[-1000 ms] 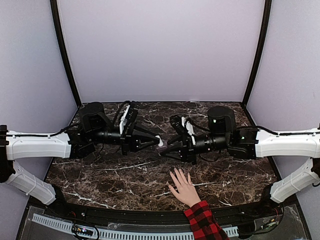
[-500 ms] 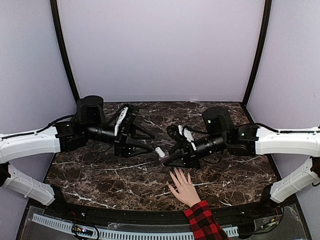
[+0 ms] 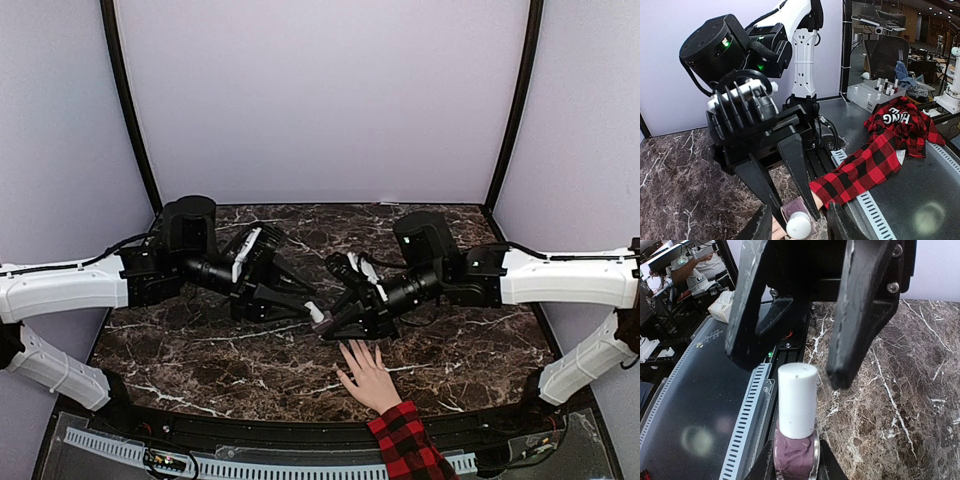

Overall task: Paint the nails
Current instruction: Unscrew the cap of the nail polish bottle.

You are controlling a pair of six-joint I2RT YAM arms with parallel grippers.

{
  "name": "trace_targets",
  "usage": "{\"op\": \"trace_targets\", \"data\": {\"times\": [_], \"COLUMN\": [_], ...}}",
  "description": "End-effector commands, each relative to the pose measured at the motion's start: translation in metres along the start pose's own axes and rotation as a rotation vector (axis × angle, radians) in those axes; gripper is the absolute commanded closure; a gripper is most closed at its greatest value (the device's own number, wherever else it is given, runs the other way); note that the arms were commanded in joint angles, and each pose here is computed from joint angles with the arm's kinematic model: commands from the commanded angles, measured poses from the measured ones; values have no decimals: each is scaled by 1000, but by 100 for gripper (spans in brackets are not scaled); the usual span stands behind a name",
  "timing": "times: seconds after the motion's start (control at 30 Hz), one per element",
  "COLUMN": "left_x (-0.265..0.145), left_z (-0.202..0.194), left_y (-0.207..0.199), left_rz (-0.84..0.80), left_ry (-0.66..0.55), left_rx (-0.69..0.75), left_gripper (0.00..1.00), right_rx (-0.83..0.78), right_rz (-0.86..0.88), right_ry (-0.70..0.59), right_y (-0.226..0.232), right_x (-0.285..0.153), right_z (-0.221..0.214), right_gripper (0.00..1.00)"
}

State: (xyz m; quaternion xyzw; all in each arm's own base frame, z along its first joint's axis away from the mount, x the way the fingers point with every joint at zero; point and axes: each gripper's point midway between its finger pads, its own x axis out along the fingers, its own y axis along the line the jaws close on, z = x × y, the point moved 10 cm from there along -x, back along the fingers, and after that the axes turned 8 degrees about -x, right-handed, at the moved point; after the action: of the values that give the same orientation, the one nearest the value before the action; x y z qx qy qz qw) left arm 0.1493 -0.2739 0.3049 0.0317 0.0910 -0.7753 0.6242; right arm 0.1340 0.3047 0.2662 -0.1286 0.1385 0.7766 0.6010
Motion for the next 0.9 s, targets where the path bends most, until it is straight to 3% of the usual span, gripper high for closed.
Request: {"op": "trace_targets", "data": {"times": [0.0,0.23,0.37,0.43,0.87], "left_x": [6,11,11,11,15], "left_z": [1,-3,-3,-2,-1], "left_y": [-5,-6,-6,-4,15], "left_rz": [-56,-58,-49,-24,161], "left_ry": [-10,-10,-21,-27,-39], "left_rx": [61,73,73,65,-61], "left_gripper": [63,74,87,98,100], "right_rx": [-44,-44,-44,-46,-74], "right_rz": [43,70,78,69,-198], "right_ry": [-56,-60,-57,-58,-78], "right_y": [0,1,1,1,-9], "right_x": [-3,-2,-1,-2,-24], "right_z": [18,20,19,20,27], "right_gripper": [98,98,98,98,99]}}
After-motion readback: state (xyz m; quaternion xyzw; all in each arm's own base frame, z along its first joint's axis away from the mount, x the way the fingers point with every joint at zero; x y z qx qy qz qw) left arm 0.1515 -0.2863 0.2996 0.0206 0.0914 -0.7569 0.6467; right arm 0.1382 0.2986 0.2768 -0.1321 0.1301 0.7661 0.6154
